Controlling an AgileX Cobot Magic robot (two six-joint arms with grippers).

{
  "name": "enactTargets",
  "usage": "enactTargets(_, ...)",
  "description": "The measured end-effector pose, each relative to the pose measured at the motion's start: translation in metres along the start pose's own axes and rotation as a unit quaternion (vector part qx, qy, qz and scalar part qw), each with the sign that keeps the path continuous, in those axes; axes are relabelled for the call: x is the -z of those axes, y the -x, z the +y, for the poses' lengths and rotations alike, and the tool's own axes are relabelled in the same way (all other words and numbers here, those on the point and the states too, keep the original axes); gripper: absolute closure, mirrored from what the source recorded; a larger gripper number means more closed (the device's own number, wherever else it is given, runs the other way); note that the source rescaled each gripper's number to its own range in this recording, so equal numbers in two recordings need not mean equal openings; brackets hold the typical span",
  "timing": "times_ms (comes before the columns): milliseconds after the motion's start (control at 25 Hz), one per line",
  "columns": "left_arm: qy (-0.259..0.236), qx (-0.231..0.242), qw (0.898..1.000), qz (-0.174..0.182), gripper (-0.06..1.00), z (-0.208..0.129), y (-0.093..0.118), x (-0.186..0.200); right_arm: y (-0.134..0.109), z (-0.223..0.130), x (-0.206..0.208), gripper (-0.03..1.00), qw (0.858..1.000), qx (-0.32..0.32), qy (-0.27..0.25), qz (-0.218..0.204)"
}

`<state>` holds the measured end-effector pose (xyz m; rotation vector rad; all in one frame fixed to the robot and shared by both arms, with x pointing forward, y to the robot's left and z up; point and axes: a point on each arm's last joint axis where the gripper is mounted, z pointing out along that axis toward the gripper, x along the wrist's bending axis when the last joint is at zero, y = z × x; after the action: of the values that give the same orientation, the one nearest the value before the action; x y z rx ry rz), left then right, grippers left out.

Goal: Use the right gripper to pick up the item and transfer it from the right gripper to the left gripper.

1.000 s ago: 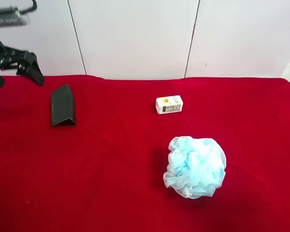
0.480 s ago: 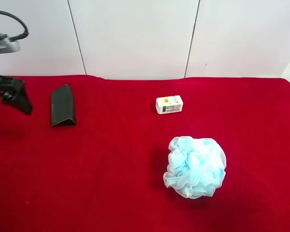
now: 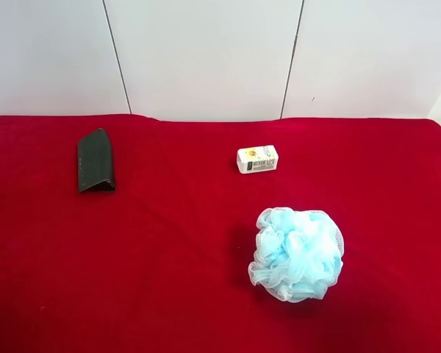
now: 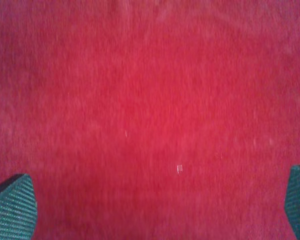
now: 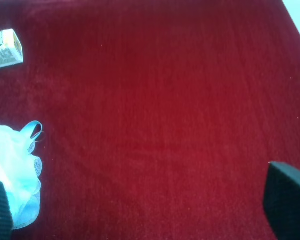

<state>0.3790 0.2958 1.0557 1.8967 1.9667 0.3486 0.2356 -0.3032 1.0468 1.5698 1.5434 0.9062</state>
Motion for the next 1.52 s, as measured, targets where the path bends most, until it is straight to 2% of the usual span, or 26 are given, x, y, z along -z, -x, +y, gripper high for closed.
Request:
enactTargets(160,0.044,-0.005,0.999,-0.002,-0.06,-0.035,0.000,0.015,0.000,0.000,0.000,-0.03,1.000,0.000,0.000,0.000)
enactTargets(280,0.103,-0.015,0.995,-0.004,-0.06,-0.059,0.001,0.028,0.000,0.000,0.000,-0.03,1.000,0.000,0.000,0.000)
enactTargets(480,0.194,-0.033,0.980,-0.006,-0.06,-0.089,0.001,0.044,0.000,0.000,0.000,-0.03,1.000,0.000,0.000,0.000)
enactTargets(760,0.279,-0.038,0.959,-0.022,-0.06,-0.113,0.004,0.061,0.000,0.000,0.000,-0.03,1.000,0.000,0.000,0.000)
enactTargets(880,0.290,-0.041,0.956,-0.023,-0.06,-0.120,0.004,0.059,0.000,0.000,0.000,-0.03,1.000,0.000,0.000,0.000)
enactTargets(1400,0.294,-0.044,0.955,-0.022,-0.06,-0.122,0.004,0.059,0.000,0.000,0.000,-0.03,1.000,0.000,0.000,0.000)
enactTargets(1520,0.304,-0.045,0.951,-0.022,-0.06,-0.125,0.004,0.061,0.000,0.000,0.000,-0.03,1.000,0.000,0.000,0.000)
